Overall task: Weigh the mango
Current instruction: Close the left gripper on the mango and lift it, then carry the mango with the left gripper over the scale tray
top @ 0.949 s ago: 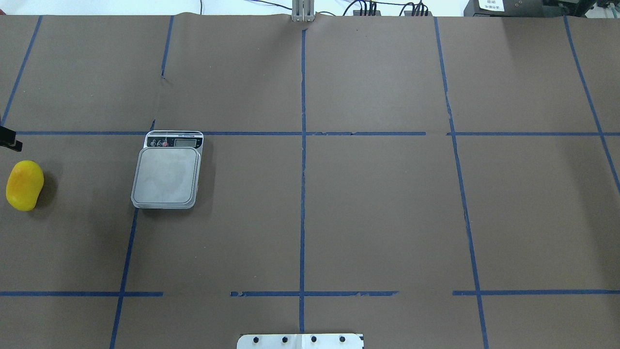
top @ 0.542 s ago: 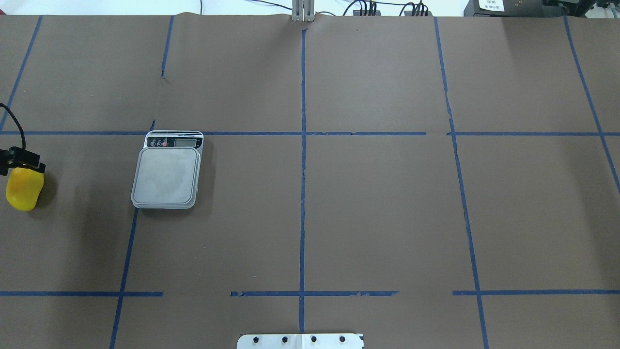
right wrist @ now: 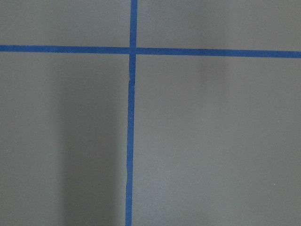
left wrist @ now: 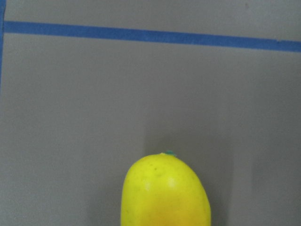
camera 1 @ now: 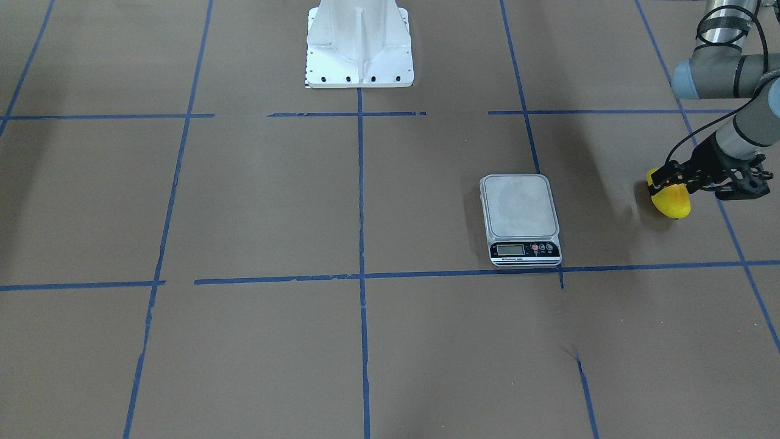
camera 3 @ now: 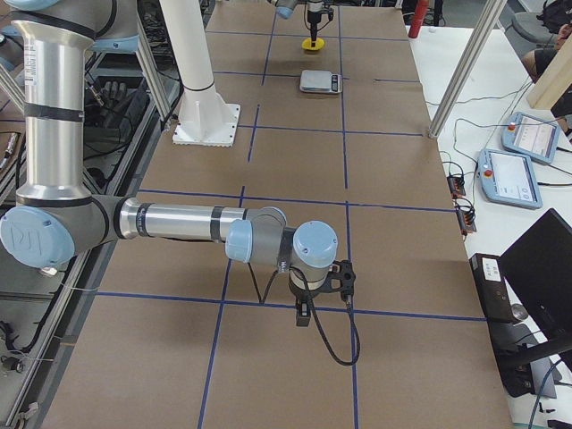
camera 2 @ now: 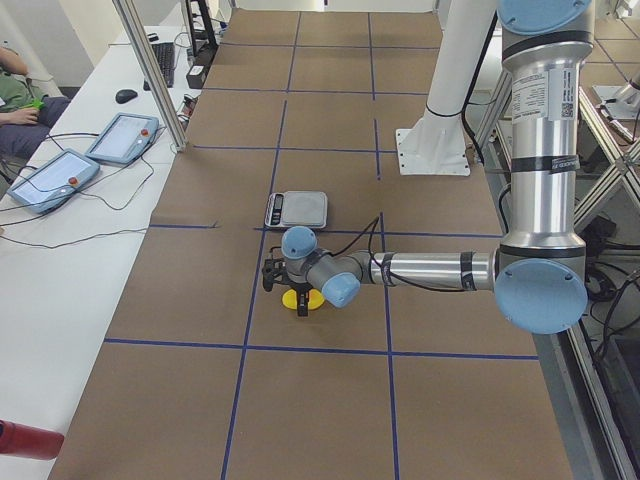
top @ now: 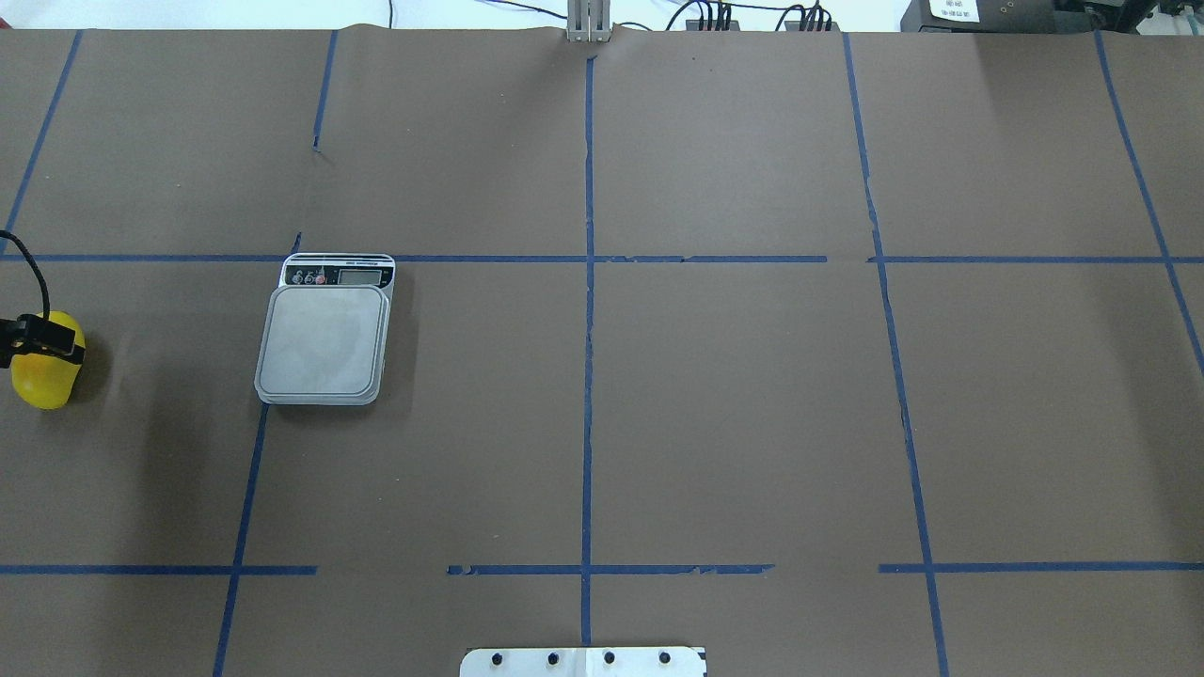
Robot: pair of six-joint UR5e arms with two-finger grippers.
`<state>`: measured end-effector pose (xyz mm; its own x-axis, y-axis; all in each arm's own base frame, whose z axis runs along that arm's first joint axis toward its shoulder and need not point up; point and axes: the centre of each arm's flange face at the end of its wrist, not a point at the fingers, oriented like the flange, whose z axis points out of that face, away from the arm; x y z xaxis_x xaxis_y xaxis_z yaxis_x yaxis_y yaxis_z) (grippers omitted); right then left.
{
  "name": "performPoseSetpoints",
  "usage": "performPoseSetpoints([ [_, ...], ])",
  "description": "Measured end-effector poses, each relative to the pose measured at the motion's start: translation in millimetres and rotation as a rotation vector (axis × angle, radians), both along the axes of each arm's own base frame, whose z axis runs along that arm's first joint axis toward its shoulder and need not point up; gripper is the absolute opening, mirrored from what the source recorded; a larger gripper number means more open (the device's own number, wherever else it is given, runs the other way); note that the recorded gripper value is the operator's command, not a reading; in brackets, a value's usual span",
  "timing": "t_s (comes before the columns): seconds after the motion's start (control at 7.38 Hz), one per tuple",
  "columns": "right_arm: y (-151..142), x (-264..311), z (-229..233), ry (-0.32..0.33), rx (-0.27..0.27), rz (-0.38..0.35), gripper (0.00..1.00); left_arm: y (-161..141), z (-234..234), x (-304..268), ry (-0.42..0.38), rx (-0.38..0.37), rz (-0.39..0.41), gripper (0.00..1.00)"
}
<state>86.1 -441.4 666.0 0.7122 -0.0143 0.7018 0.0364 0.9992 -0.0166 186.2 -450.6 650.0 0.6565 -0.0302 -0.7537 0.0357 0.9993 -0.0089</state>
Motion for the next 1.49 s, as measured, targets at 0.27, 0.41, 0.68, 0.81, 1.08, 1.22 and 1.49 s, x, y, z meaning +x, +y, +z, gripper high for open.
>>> performPoseSetpoints([
  [0.27,0.1,0.0,0.1,0.000,-0.001,0.000,1.00,3.0,0.1,6.1,-0.001,-0.001,0.013,0.27],
  [0.41,0.1,0.0,0.1,0.000,-0.001,0.000,1.00,3.7,-1.6,7.4,0.000,0.002,0.016,0.02],
  [0.68,0.1,0.0,0.1,0.000,-0.001,0.000,1.00,10.5,-16.5,2.7,0.012,0.024,0.016,0.00],
  [0.81,0.1,0.0,0.1,0.000,-0.001,0.000,1.00,18.3,-33.3,-4.4,0.027,0.047,0.013,0.00],
  [1.08,0.1,0.0,0.1,0.000,-0.001,0.000,1.00,33.0,-81.0,-21.7,0.051,0.075,0.003,0.00],
  [1.22,0.1,0.0,0.1,0.000,-0.001,0.000,1.00,29.8,-111.3,-28.9,0.044,0.063,-0.013,0.00],
  [1.49,0.0,0.0,0.1,0.000,-0.001,0.000,1.00,-5.7,-190.5,-22.5,0.032,0.043,-0.045,0.00],
])
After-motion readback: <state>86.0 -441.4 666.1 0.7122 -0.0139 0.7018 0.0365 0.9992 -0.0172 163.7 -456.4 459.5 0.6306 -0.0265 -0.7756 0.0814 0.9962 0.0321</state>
